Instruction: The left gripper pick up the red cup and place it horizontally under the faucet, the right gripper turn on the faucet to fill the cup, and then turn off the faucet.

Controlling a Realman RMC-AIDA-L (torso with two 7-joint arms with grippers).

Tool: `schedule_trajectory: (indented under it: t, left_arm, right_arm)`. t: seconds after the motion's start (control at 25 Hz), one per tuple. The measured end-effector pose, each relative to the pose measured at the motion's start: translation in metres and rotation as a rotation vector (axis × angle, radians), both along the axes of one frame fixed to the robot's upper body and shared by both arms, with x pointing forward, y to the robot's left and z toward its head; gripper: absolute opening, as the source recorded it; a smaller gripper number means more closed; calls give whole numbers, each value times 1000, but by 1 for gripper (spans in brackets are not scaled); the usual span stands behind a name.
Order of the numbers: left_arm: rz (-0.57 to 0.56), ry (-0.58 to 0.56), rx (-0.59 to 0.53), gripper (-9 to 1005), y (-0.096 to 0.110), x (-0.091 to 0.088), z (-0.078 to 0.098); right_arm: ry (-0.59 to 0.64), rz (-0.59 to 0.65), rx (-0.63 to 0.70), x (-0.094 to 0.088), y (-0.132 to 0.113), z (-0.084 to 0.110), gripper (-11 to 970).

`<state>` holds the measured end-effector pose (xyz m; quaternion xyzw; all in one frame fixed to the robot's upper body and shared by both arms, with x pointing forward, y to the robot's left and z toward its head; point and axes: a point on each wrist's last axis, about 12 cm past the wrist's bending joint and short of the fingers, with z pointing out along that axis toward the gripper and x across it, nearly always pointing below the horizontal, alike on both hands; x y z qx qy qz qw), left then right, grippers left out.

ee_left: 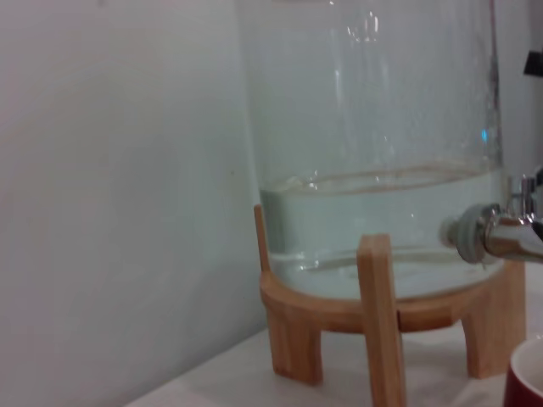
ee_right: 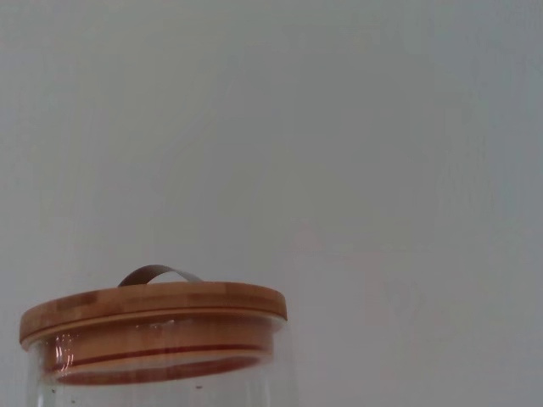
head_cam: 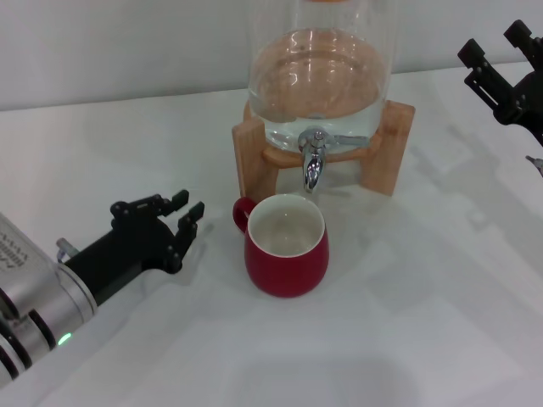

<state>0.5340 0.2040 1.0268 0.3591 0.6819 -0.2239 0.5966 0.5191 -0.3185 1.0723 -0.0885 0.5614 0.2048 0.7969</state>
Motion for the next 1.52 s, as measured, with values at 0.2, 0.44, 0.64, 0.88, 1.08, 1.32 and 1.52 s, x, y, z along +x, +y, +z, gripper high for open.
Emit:
schedule_trajectory:
  t: [0.2, 0.44, 0.64, 0.88, 1.08, 1.32, 1.52]
  left_arm:
    - [-7, 18, 10, 223, 0, -8, -6]
    - [-22, 30, 14, 225, -1, -15, -10]
    - [-37, 31, 14, 225, -4, -16, -10]
    - [-64, 30, 20, 225, -8, -16, -10]
    - [-67, 28, 23, 225, -9, -16, -9]
    - [-76, 29, 25, 225, -11, -17, -10]
    - [-89, 35, 28, 225, -13, -19, -11]
  right_arm:
    - [3, 1, -3, 1, 0, 0, 827]
    - [2, 8, -6, 2, 1, 1, 827]
    - [-1, 9, -9, 3, 1, 2, 827]
    - [-4, 7, -10, 3, 0, 2, 827]
    - [-3, 7, -8, 3, 1, 2, 827]
    - [-3, 6, -8, 4, 1, 2, 827]
    - [-4, 6, -8, 4, 1, 2, 827]
